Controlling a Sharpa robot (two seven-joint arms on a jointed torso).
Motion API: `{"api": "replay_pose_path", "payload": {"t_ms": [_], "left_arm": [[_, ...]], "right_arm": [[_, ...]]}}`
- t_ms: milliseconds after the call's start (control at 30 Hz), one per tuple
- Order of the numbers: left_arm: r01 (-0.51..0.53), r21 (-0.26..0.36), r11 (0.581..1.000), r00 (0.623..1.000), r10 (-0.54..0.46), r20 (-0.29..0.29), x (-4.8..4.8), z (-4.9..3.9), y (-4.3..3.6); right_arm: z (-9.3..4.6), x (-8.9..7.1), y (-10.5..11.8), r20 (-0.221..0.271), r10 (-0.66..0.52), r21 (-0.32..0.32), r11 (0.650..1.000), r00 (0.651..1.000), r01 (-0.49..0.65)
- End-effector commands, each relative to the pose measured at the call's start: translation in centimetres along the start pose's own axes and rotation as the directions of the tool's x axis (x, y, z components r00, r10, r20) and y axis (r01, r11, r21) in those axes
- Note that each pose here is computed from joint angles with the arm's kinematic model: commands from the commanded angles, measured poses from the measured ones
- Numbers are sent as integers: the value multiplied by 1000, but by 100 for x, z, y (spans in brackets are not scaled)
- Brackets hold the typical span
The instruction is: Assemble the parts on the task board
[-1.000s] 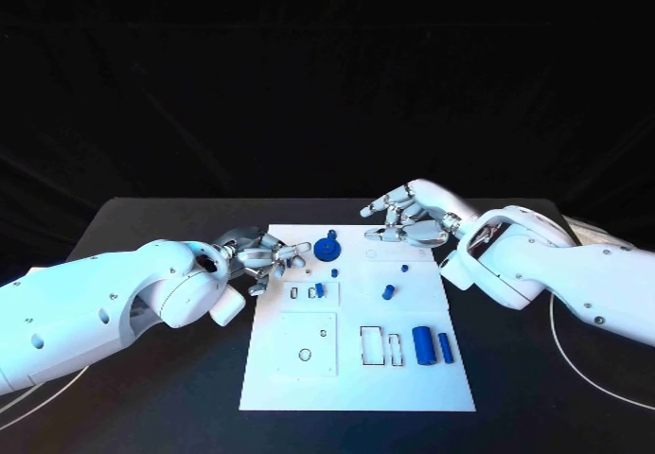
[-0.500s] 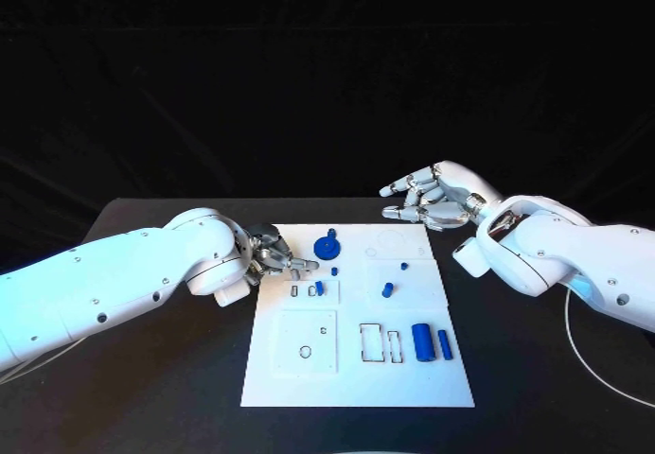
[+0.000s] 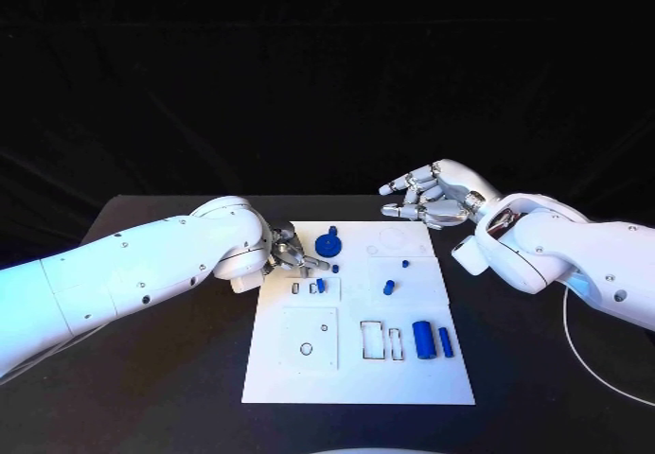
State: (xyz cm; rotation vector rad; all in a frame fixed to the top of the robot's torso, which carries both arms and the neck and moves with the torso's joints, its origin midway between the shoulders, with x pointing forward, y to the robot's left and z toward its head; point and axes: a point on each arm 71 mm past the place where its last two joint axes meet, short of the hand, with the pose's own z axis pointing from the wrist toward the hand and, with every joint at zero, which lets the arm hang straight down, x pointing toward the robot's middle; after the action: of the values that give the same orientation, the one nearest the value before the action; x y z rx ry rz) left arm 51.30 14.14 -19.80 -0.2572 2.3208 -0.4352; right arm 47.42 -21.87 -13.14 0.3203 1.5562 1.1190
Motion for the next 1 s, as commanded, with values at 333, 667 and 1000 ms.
{"api": "replay_pose_path", "payload": {"t_ms": [333,667,1000], "left_arm": [[-69,-4,998,996,69,-60,82,66,-133],[-86,2,996,993,86,-80,120,75,-185],[-96,1,995,992,95,-88,129,85,-193]], "right_arm": [[29,43,10,-29,-1,-6,1000,1000,1],[46,63,9,-38,-3,-5,1000,999,3],[48,71,8,-43,-3,-4,1000,999,3]]}}
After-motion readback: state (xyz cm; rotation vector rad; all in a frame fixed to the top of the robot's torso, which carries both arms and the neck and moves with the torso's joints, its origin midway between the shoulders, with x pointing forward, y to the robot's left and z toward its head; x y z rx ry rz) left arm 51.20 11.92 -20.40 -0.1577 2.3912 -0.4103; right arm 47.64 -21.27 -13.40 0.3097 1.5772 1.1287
